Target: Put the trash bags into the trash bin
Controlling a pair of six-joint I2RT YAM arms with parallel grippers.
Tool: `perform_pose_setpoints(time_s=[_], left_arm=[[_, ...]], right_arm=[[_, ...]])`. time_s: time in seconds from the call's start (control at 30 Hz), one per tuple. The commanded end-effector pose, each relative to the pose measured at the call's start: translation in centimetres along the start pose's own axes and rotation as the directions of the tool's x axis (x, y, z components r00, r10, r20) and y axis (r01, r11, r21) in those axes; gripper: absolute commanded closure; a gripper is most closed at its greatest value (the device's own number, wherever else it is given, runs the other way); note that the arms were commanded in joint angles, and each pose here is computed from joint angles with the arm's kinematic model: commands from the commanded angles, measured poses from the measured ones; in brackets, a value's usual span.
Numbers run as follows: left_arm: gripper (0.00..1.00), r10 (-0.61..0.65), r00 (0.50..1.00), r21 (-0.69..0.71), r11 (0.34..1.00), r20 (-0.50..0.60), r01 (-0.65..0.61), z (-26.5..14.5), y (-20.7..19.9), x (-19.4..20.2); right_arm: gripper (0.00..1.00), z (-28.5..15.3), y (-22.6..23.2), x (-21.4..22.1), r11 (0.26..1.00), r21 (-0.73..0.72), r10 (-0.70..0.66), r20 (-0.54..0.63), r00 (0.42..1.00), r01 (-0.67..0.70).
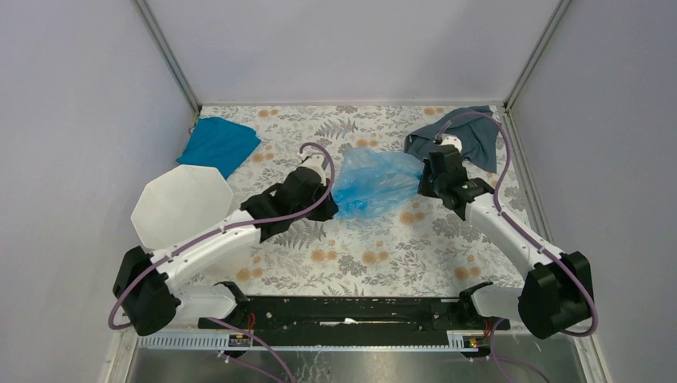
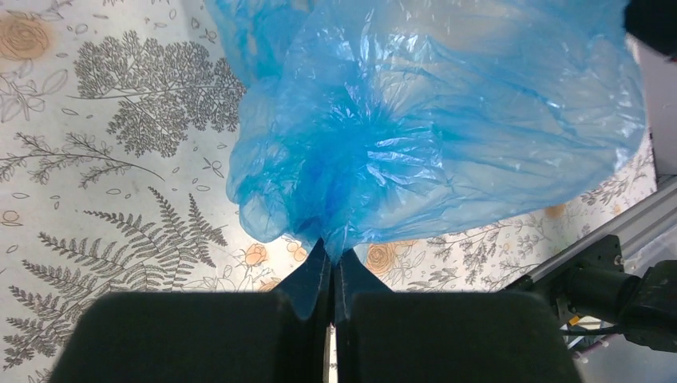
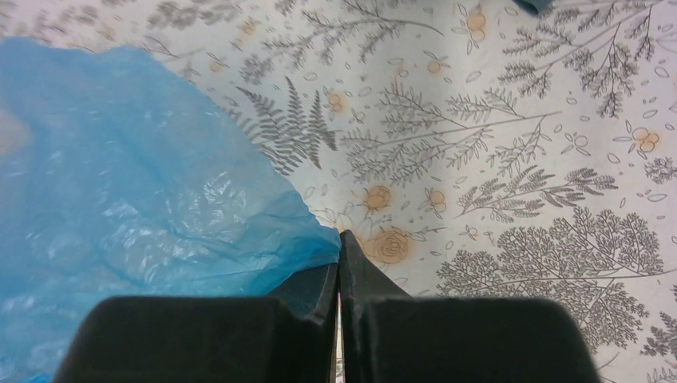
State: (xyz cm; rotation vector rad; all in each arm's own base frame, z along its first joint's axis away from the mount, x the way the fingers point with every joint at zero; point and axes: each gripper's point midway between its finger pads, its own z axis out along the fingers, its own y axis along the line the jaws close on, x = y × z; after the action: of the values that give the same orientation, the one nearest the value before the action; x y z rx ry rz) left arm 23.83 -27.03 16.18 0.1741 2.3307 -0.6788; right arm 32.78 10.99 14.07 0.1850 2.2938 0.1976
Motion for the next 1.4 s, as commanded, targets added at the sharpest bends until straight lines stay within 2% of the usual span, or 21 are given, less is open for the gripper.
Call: perform_pose_setpoints(time_s=[0.0,0.07,0.17,0.23,0.27,0.37,0.43,0.53,0.63,0.77,0.83,0.9,1.03,1.23,1.37], left_arm=[[1.00,0.014,0.998,-0.001,1.000,0.060,-0.014,-2.3,0.0,-2.2],[1.00,0.013,0.997,-0.005,1.000,0.071,-0.013,-2.8,0.0,-2.8],[1.00,0.003,0.996,0.016,1.000,0.093,-0.004,-3.6,-0.7,-4.2],[1.00,-0.013,0.994,0.038,0.999,0.105,0.009,-4.0,-1.3,-5.0],[1.00,-0.022,0.994,0.051,0.999,0.107,0.017,-4.1,-1.6,-5.3],[1.00,-0.059,0.993,0.081,0.995,0.104,0.050,-4.3,-2.1,-6.0],[1.00,-0.085,0.992,0.115,0.991,0.098,0.073,-4.5,-2.5,-6.4],[1.00,-0.124,0.989,0.203,0.973,0.083,0.105,-5.1,-3.4,-7.1],[1.00,-0.151,0.987,0.296,0.946,0.051,0.129,-6.1,-4.4,-7.5],[1.00,-0.187,0.982,0.353,0.921,0.031,0.164,-7.4,-4.8,-8.1],[1.00,-0.202,0.979,0.380,0.908,0.024,0.178,-8.2,-5.1,-8.3],[1.00,-0.210,0.977,0.418,0.890,0.020,0.183,-9.0,-5.6,-8.5],[1.00,-0.224,0.975,0.497,0.847,0.008,0.190,-10.4,-6.8,-9.0],[1.00,-0.248,0.969,0.612,0.764,-0.010,0.202,-12.3,-8.9,-10.3],[1.00,-0.263,0.964,0.659,0.720,-0.034,0.220,-12.6,-9.7,-10.7]], right_arm=[[1.00,0.9,-3.3,1.0,0.984,0.162,-0.065,-0.035,0.997,0.069],[0.99,1.0,-3.6,1.5,0.981,0.175,-0.071,-0.057,0.996,0.080],[0.78,0.9,-3.4,2.1,0.982,0.161,-0.079,-0.093,0.992,0.093],[0.67,0.1,-1.4,2.6,0.996,0.043,-0.069,-0.126,0.990,0.075],[0.61,-0.6,0.4,2.9,0.997,-0.060,-0.059,-0.140,0.988,0.051],[0.42,-3.9,5.3,3.1,0.935,-0.352,-0.011,-0.144,0.989,-0.041],[0.30,-5.4,6.2,3.0,0.906,-0.416,0.022,-0.125,0.992,-0.073],[0.14,-6.2,5.7,3.0,0.900,-0.430,0.041,-0.069,0.997,-0.067],[0.11,-6.1,6.4,3.3,0.874,-0.483,0.037,-0.051,0.998,-0.057],[0.11,-6.2,8.6,3.2,0.785,-0.610,0.067,-0.084,0.994,-0.105],[0.05,-6.0,9.1,2.3,0.746,-0.652,0.110,-0.083,0.991,-0.137],[0.00,-6.2,9.7,1.7,0.663,-0.721,0.168,-0.114,0.979,-0.198],[0.00,-6.9,10.8,0.6,0.471,-0.822,0.272,-0.211,0.939,-0.321],[0.00,-7.9,11.7,-0.2,0.246,-0.852,0.385,-0.352,0.853,-0.463],[0.00,-9.8,11.9,-2.7,0.045,-0.872,0.465,-0.413,0.783,-0.487]])
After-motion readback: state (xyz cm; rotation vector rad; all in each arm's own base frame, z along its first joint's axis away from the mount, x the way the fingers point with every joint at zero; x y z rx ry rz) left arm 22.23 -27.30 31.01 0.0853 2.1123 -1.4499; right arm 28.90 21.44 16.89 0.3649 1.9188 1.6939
